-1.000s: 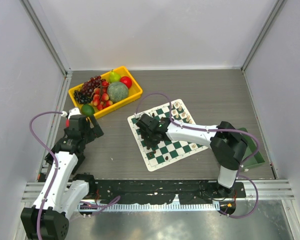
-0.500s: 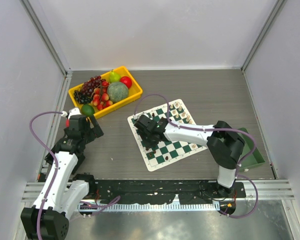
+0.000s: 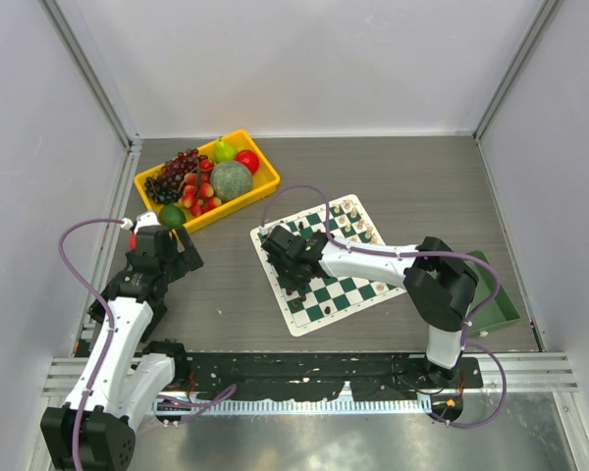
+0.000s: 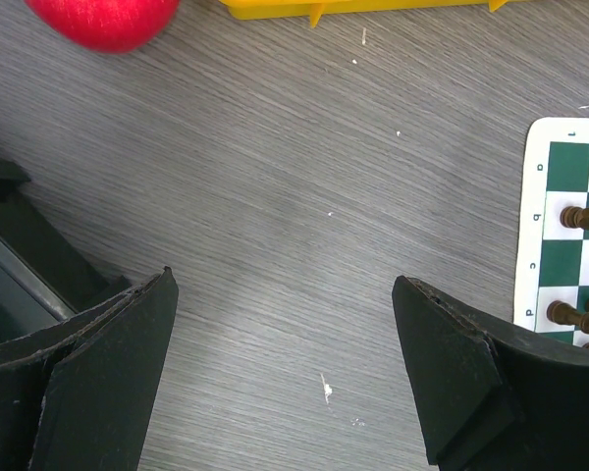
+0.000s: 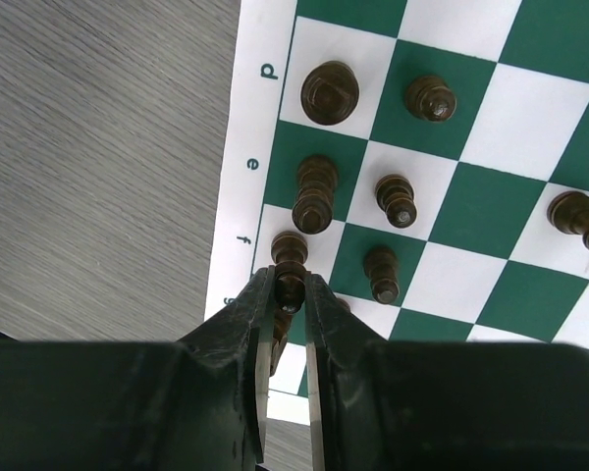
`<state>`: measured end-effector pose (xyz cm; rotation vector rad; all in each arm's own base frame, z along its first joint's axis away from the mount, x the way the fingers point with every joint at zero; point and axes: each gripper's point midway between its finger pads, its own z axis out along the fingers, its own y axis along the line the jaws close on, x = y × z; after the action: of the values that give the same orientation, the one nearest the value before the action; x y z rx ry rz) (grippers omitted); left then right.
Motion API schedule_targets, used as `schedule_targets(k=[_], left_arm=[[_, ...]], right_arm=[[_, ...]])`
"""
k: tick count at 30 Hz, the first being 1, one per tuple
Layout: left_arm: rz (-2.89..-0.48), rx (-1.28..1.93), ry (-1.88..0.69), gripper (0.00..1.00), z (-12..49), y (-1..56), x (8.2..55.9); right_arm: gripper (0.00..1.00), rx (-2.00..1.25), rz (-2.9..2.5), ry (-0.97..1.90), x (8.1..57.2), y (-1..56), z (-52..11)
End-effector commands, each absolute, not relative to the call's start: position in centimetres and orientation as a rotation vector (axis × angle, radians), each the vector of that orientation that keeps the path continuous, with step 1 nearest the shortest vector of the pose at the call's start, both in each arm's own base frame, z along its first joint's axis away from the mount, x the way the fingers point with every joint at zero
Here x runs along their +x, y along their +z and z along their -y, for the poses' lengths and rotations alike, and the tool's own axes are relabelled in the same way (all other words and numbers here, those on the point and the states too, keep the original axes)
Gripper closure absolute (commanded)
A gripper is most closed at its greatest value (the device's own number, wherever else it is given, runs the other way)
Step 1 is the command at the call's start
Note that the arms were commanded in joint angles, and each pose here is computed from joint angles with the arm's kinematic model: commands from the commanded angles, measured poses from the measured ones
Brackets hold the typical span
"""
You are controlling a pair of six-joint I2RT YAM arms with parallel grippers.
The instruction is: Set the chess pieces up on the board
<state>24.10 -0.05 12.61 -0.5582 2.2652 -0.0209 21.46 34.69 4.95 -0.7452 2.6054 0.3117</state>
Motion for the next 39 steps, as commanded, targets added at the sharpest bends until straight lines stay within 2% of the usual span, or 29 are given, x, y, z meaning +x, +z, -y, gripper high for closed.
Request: schedule_targets(k=[1,10,21,26,30,33,39], left_arm=[[-2.242,-0.565,-0.007,0.01,-0.3,12.9,24.4],[-2.243,-0.566,-0.016,0.01,-0.2,12.9,24.5],[-2.248,-0.565,-0.013,0.01,-0.2,12.8,24.4],[-2.247,-0.564,-0.011,0.01,-0.2,12.9,24.4],[-2.245,-0.567,-0.007,0.01,-0.3,12.9,24.3],[-2.242,-0.569,-0.015,0.01,-0.2,13.0,24.3],[-2.24,-0.57,-0.021,0.01,-0.2,13.0,24.3]], right_arm=[[0.78,-0.756,-2.551,0.331,22.1,6.7,-35.8],[0.75,-0.77,-2.549,0.321,22.0,6.7,-35.6],[0.61,-0.778,-2.542,0.37,21.7,7.4,-36.2],[0.53,-0.745,-2.485,0.408,22.1,10.2,-36.3],[0.47,-0.679,-2.417,0.34,23.3,12.9,-34.4],[0.46,-0.588,-2.395,0.314,24.6,14.2,-32.5],[0.46,-0.439,-2.46,0.256,27.6,12.6,-28.8]])
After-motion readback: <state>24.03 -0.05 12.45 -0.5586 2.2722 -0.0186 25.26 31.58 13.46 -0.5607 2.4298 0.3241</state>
